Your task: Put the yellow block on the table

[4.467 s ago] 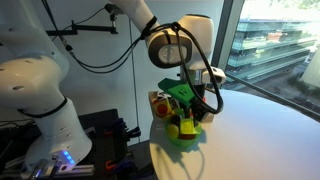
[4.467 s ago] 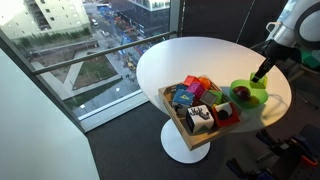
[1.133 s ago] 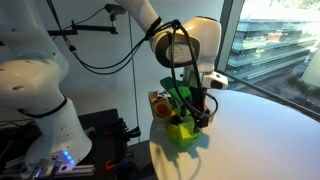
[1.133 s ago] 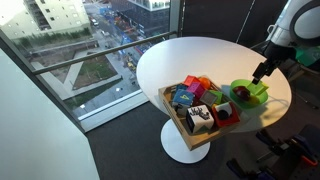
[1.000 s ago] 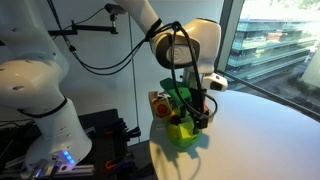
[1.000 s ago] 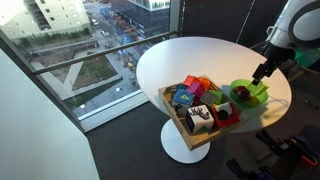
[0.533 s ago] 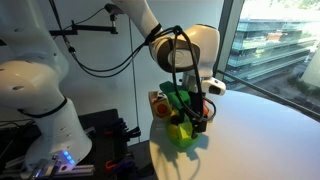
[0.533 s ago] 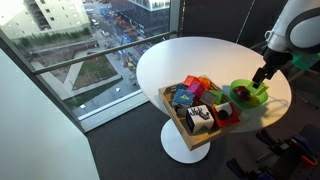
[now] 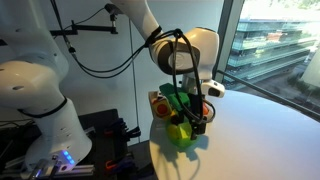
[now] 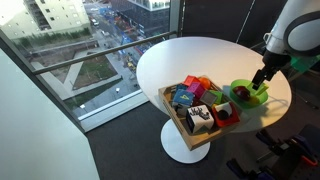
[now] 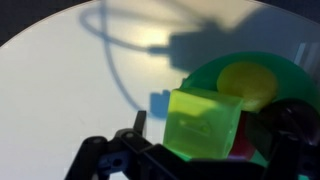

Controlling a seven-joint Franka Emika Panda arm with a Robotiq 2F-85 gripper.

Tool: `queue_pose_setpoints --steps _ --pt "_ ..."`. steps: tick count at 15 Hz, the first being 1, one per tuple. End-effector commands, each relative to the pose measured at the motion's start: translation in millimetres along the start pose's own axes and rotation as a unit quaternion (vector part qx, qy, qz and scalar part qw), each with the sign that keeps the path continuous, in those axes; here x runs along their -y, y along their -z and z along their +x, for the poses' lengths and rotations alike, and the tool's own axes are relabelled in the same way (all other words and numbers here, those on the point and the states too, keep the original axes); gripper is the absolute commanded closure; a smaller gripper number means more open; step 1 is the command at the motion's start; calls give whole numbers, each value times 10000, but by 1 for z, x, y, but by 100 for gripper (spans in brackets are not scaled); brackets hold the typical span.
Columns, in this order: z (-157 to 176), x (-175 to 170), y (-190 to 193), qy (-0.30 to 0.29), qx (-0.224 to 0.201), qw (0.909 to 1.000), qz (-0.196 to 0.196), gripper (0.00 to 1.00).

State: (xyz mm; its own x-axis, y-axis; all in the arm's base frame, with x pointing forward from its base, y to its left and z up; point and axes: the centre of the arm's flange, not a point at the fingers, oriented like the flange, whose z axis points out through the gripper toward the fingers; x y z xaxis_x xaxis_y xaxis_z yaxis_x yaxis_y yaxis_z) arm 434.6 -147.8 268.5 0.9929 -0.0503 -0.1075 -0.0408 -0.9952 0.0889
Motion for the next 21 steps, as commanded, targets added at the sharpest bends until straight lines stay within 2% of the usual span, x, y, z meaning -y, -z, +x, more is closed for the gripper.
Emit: queue_pose_setpoints --steps 1,3,7,8,9,11,21 --pt "0 -2 -2 -11 -65 10000 -5 0" --pt "1 -1 -4 -14 -71 10000 -11 26" --pt "2 -1 -3 -21 -109 9999 -10 60" --pt "1 -1 1 -23 -130 9999 9 64" --pt "0 -1 4 -23 -146 9999 25 65" --pt "-1 -1 14 -48 -171 9998 43 72" --pt "10 -15 60 -339 -437 9984 141 75"
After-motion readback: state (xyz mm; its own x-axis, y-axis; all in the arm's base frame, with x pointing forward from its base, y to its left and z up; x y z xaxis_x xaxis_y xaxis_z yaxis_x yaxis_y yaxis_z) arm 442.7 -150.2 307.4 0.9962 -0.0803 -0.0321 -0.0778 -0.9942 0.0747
